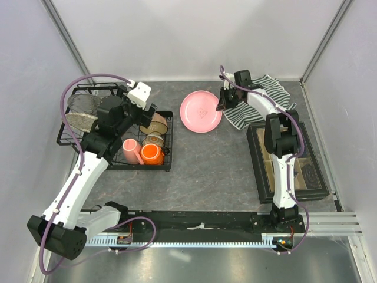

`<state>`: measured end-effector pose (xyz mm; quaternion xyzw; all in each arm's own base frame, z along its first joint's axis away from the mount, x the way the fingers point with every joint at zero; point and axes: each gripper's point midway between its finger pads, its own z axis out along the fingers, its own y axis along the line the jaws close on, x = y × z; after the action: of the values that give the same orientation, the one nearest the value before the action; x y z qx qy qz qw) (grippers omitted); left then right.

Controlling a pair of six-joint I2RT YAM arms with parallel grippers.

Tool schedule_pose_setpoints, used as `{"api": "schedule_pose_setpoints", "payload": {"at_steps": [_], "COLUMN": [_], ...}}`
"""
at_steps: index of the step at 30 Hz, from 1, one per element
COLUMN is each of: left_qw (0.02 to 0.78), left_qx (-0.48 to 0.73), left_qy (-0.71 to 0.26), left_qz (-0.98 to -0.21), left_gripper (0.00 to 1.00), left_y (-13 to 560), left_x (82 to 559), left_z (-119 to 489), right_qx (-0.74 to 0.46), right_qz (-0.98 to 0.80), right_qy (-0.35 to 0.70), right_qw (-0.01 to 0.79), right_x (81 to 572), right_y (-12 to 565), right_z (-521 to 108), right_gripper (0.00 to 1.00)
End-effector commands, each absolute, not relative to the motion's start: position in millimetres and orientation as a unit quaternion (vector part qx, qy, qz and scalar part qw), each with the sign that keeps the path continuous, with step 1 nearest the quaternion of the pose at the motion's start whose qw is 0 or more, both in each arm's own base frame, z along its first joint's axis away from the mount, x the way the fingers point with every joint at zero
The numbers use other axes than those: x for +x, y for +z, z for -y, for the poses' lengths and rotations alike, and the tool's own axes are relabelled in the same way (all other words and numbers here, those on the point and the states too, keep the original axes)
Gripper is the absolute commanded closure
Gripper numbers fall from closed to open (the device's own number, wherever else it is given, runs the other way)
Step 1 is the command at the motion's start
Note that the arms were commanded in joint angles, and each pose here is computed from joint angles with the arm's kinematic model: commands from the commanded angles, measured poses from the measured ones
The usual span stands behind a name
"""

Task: Unload the mixed dishes from the dish rack
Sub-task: Place the plate at the center of the board.

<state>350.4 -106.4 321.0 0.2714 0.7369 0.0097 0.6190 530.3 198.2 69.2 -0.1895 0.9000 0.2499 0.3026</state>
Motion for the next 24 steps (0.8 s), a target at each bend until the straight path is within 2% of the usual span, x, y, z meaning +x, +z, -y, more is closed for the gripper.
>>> {"api": "schedule_pose_setpoints", "payload": {"at_steps": [1, 7, 14, 24], "left_qw": [0.635, 0.632, 0.629, 0.628], "left_qx": [0.280, 0.284, 0.287, 0.288], "left_qy": [0.016, 0.017, 0.019, 0.020], "left_qz": [-0.719, -0.721, -0.722, -0.723], "left_gripper": [0.09, 0.09, 0.09, 0.09], "left_y": [332.0, 326.3, 323.5, 318.2], "left_x": [344.6, 343.6, 343.0, 341.6], "left_z": [103.3, 103.6, 102.9, 102.0], "right_qx": [-0.207, -0.209, -0.210, -0.213], "right_qz": [-0.892, -0.902, -0.910, -0.916], "right_qy": [0.252, 0.238, 0.225, 0.213], "right_qw": [0.312, 0.294, 0.277, 0.265], "right_x": [537.0, 535.5, 534.4, 530.0], "right_y": [75.1, 53.5, 35.1, 21.2], "right_z": [-198.3, -192.6, -187.9, -182.8], "right_gripper": [1.00, 0.98, 0.79, 0.68]}}
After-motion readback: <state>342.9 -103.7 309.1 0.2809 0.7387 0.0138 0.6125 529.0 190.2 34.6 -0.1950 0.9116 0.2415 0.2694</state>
